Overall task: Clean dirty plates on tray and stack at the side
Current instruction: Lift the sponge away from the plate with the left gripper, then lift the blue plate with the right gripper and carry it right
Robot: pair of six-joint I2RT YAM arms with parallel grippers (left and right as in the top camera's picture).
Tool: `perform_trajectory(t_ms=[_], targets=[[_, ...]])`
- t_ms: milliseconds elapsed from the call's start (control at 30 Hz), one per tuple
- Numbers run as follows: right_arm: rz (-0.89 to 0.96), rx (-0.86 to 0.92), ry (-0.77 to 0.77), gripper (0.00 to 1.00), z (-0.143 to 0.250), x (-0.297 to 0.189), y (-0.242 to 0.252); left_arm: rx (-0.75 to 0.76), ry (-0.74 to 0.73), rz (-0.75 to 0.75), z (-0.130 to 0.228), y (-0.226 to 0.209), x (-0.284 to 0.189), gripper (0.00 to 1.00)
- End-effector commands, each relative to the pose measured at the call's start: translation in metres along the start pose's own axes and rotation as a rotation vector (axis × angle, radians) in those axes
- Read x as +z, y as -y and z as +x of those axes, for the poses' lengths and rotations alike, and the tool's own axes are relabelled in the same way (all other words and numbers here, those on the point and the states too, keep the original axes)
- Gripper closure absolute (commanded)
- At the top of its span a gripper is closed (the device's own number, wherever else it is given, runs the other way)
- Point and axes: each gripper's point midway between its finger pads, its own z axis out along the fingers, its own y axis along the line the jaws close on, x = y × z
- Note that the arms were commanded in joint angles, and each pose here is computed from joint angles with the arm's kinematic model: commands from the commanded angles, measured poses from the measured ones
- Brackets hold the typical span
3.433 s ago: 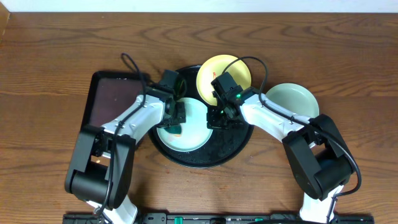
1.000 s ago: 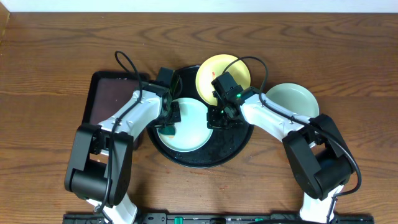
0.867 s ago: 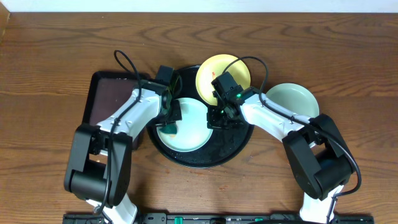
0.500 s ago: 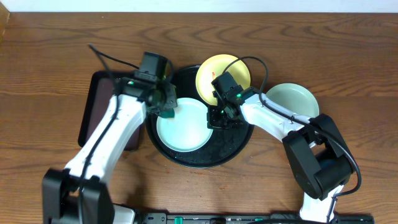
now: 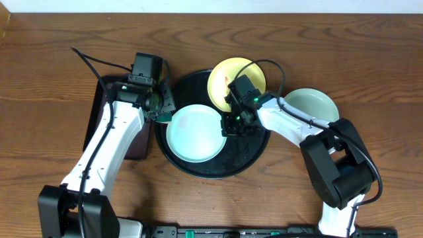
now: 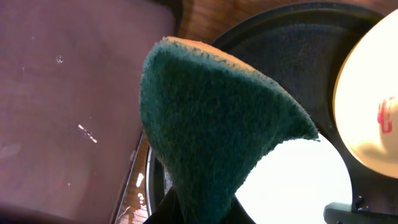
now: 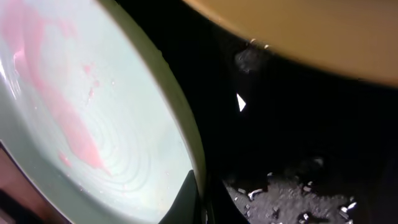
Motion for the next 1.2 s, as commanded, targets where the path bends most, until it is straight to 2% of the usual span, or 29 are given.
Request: perform_trajectory(t_ms=[0,167,400,567,900,1167], targets=[[-0.049,-0.107,0.040,0.99,-0.005,-0.027,-0.021,0.015,0.009,-0.019,-0.004,-0.003,0.000,0.92],[0.021,-0.209,0.147,0.99,-0.008,-0.071,-0.025,0.015,0.011,-0.019,-0.005,-0.003,0.000,0.92],[0.357,-0.224,0.394,0.99,-0.022,-0.140,0.007,0.015,0.011,-0.019,-0.005,-0.003,0.000,0.92],[0.523,-0.248,0.542,0.99,-0.027,-0.183,0.015,0.015,0.016,-0.017,-0.006,-0.003,0.000,0.92],[0.749,-0.315,0.709,0.99,-0.024,-0.217,0.005,0.015,0.017,-0.016,-0.006,-0.003,0.000,0.92],[1.020,-0.372,0.915,0.99,-0.015,-0.256,-0.013,0.015,0.017,-0.016,-0.006,-0.003,0.000,0.92]])
